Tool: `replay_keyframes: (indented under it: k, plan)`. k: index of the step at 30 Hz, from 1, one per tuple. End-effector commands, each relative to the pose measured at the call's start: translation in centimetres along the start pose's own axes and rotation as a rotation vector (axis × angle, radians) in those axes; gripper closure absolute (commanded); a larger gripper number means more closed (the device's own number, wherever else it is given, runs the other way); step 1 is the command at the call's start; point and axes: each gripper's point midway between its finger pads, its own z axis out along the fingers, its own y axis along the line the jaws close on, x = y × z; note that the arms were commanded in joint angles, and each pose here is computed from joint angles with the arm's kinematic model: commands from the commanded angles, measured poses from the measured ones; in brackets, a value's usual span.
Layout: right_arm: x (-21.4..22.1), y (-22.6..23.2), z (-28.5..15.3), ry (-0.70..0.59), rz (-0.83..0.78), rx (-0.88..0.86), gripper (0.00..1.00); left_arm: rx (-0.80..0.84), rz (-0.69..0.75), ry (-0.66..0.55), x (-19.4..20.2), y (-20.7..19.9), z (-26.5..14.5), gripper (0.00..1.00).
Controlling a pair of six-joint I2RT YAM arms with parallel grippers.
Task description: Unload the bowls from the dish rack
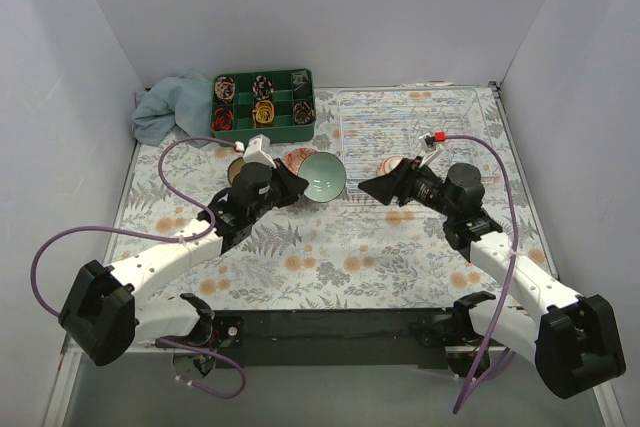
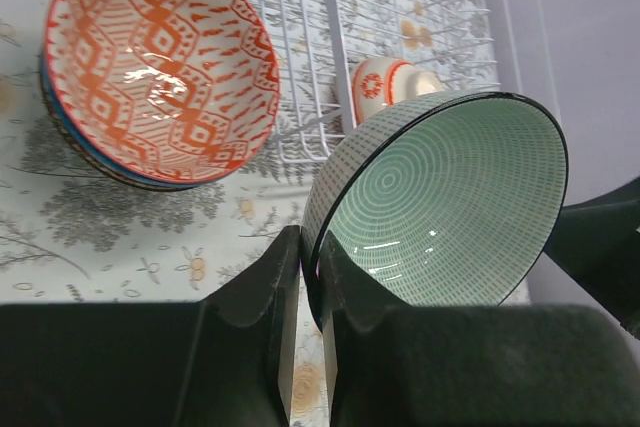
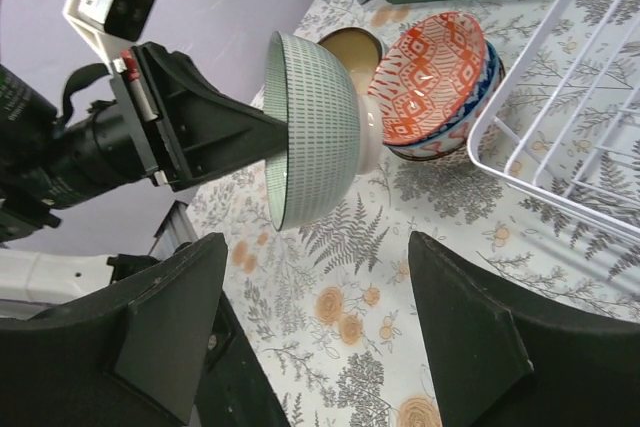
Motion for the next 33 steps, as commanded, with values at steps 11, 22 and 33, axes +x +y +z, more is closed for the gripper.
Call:
replay_keyframes:
  k: [11,22,33]
  plan:
    - [-1.1,-2.8,-1.8,-0.023,-0.202,0.201,0.18,-0.27,0.215,-0.061,-6.8,1.6,1.6,1.0]
    - [-1.3,-3.9,-3.3,-0.031,-0.258,0.293,0.18,-0.382,0.21,0.083,-6.5,5.8,5.8,1.0]
    - [-1.3,-4.8,-3.5,-0.021,-0.277,0.34,0.18,-0.377,0.234,0.103,-6.6,5.8,5.7,0.49]
